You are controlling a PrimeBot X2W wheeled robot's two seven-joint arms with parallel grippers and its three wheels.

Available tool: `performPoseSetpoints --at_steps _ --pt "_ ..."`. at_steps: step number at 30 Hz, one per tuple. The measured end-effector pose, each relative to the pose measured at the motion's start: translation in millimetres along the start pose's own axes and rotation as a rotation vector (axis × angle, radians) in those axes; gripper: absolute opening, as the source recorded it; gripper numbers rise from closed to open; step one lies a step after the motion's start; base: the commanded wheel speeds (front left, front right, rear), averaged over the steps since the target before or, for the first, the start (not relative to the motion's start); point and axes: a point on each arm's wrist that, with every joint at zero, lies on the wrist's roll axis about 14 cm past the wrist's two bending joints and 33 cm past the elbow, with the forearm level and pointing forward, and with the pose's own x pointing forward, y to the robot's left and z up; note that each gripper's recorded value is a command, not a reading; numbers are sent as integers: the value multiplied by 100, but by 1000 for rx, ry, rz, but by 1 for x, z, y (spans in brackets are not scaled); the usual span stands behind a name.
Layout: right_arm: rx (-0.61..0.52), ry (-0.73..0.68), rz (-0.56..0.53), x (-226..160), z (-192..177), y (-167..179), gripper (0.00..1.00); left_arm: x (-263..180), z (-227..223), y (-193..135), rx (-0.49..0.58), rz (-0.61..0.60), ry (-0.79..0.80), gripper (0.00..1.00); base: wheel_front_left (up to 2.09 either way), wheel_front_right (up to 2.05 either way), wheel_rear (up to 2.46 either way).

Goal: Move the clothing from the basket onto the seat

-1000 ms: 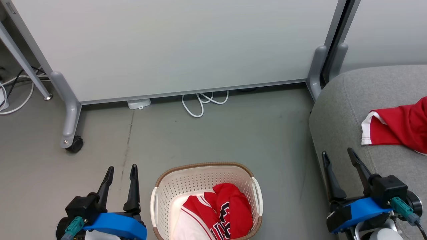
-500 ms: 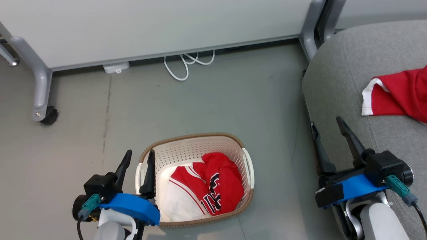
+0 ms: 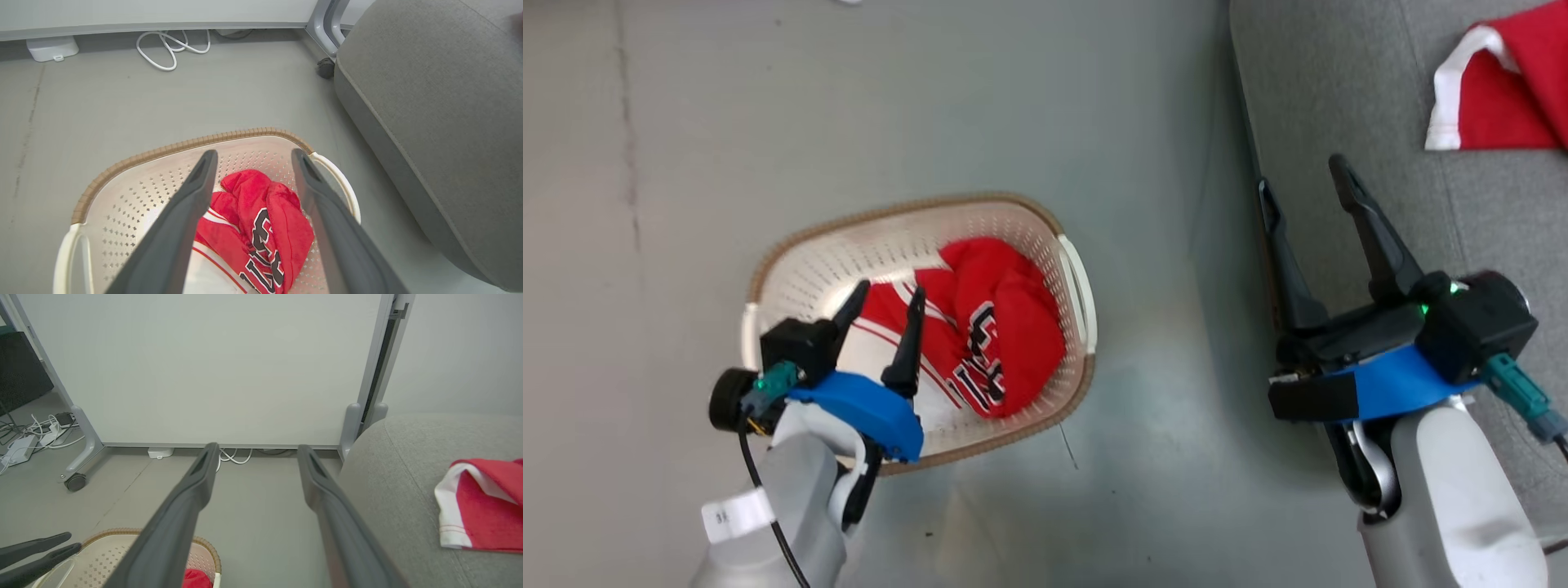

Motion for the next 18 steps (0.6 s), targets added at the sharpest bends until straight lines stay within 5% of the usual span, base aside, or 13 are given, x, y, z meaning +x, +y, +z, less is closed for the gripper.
performPoseSetpoints --at_steps 18 --pt "34 181 -46 11 -103 -28 100 84 -135 11 -48 -89 337 100 0 0 0"
